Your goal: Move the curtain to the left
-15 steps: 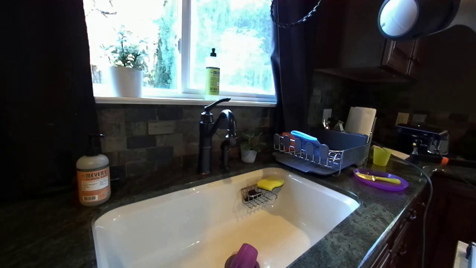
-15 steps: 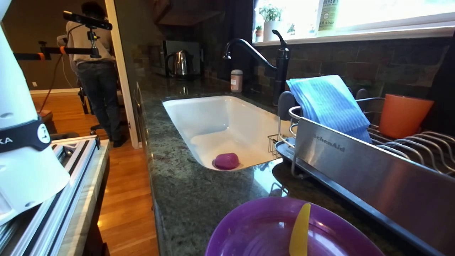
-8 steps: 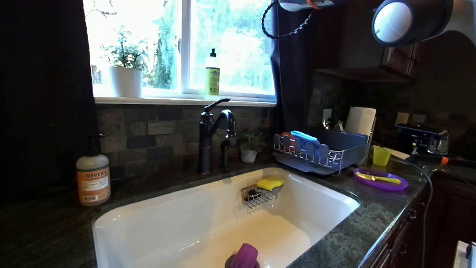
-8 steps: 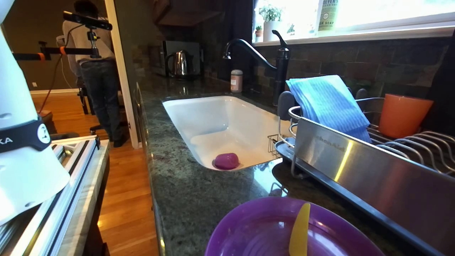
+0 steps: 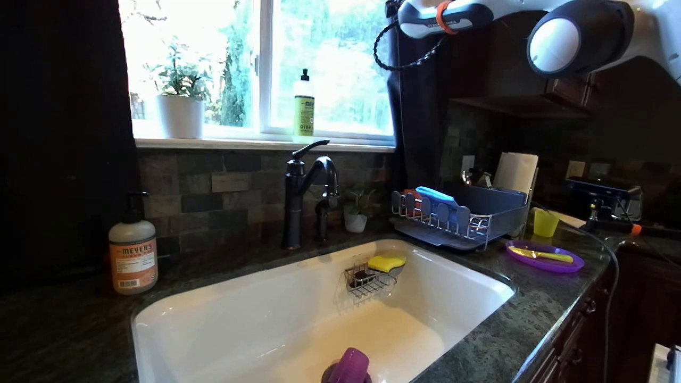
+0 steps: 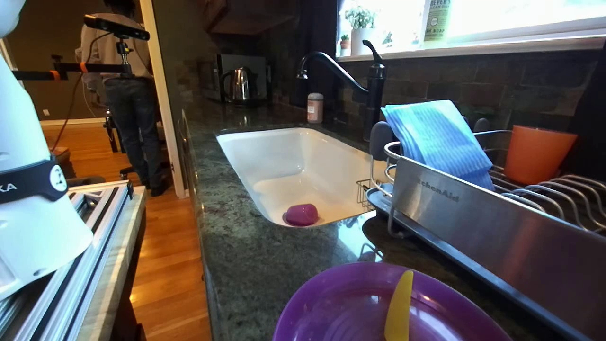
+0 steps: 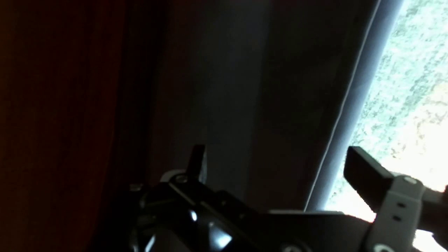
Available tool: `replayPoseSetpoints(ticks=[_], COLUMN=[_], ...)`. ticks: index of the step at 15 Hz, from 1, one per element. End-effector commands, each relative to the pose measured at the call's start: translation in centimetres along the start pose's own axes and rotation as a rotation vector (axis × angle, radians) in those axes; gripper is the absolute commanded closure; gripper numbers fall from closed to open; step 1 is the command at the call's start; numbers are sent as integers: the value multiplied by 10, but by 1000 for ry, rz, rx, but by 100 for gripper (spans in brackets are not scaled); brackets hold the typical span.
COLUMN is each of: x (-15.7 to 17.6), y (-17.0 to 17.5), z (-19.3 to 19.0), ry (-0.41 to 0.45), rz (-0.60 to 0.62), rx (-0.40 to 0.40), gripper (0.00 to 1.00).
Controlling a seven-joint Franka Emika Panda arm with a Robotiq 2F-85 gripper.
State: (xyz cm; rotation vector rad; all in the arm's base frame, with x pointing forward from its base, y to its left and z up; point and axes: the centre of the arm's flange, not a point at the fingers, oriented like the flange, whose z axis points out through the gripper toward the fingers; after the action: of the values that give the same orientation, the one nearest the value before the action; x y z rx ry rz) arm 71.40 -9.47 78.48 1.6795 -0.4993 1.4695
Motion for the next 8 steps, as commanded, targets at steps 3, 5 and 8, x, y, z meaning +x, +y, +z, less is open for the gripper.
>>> replayPoseSetpoints(ticks=[3, 5, 8], x=[8, 2, -3], y=[-22, -21, -18], z=[24, 29, 37], ry=[-58, -75, -87], rz=[-39, -42, -45], rx=[-36, -49, -64], gripper=[23, 30, 34])
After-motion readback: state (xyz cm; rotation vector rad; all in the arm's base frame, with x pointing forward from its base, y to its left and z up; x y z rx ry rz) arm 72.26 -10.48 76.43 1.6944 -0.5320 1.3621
